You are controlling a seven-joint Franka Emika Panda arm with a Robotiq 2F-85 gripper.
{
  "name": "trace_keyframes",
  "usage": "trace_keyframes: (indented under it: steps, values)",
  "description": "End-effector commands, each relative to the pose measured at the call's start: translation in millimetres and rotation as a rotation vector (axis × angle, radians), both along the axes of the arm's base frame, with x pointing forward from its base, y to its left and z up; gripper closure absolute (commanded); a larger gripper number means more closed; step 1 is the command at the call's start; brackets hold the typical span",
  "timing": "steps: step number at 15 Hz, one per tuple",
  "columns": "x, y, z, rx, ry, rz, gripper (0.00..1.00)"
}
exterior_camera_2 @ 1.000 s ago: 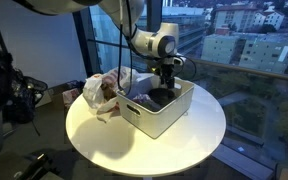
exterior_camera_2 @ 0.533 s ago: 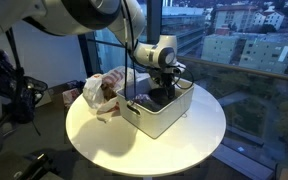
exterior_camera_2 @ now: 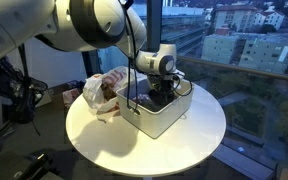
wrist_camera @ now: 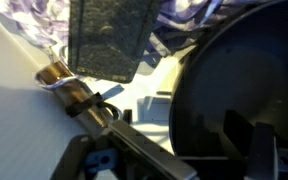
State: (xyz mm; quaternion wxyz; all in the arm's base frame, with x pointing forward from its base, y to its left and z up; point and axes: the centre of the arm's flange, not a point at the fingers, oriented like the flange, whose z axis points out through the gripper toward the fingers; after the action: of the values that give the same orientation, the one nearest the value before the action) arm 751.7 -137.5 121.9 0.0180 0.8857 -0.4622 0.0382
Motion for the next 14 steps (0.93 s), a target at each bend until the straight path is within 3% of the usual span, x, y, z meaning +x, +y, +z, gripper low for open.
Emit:
trace_keyframes:
  steps: [1, 9, 14]
  values:
    - [15, -3, 0, -0.005, 0.016, -0.016, 0.36]
    - [13, 1, 11, 0.008, 0.067, -0.027, 0.98]
    - [18, 2, 21, 0.025, 0.046, -0.027, 0.98]
